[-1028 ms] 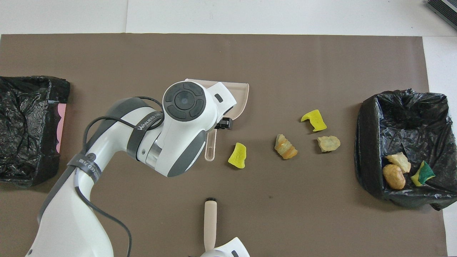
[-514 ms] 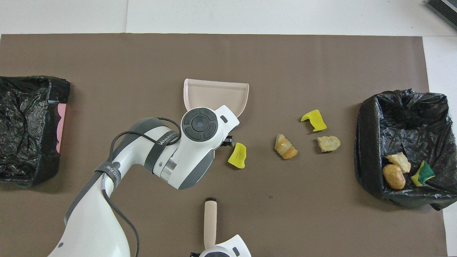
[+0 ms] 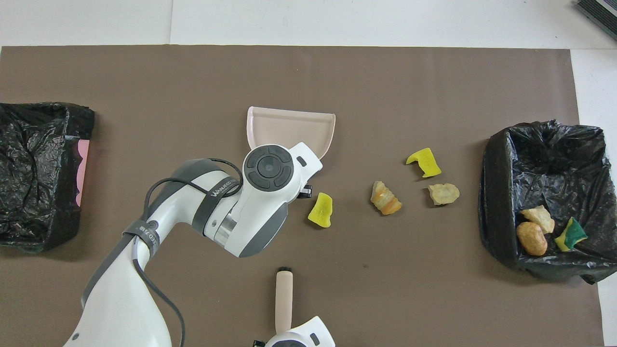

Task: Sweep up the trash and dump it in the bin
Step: 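Grasp the dustpan handle with the left gripper, then hold the dustpan with the left gripper while the right gripper sweeps with brush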

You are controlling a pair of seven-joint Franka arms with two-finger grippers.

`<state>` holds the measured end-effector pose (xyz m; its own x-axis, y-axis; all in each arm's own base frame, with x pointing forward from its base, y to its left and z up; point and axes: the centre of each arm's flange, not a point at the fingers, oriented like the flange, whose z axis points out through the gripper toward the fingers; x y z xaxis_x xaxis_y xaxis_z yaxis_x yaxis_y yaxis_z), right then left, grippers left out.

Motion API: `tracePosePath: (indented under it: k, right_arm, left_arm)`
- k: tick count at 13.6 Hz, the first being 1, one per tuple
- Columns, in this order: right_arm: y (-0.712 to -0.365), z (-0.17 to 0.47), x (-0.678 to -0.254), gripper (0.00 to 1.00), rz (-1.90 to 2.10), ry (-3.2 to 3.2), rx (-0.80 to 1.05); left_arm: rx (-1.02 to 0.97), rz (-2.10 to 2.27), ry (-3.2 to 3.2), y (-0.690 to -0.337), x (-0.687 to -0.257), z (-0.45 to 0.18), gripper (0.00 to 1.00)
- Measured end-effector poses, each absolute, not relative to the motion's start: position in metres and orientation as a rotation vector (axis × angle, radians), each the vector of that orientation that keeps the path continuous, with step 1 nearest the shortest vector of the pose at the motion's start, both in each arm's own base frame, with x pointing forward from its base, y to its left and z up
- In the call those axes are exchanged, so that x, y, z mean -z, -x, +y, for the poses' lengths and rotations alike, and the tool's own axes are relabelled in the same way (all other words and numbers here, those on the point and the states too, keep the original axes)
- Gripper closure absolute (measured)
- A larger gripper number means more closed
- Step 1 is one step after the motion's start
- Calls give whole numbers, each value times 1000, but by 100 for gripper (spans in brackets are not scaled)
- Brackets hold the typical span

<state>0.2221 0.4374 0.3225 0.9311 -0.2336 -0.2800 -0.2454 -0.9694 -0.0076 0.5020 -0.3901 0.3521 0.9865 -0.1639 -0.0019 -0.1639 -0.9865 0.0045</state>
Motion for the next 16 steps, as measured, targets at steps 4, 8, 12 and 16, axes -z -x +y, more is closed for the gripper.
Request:
tracePosePath:
  k: [4, 8, 12, 16]
  right_arm:
    - [-223, 438, -324, 64, 377, 3042, -431]
    - [-228, 431, -329, 74, 400, 3061, -475]
    - [-263, 407, -359, 74, 475, 3022, -472]
    - [-330, 366, -394, 74, 430, 2984, -467]
  left_arm:
    - [-15, -387, -3118, -507, -359, -383, 69]
    - [22, -742, -3075, -523, -389, -339, 69]
    - [91, -1024, -3001, -530, -392, -313, 69]
    - [113, -1263, -2907, -533, -388, -304, 69]
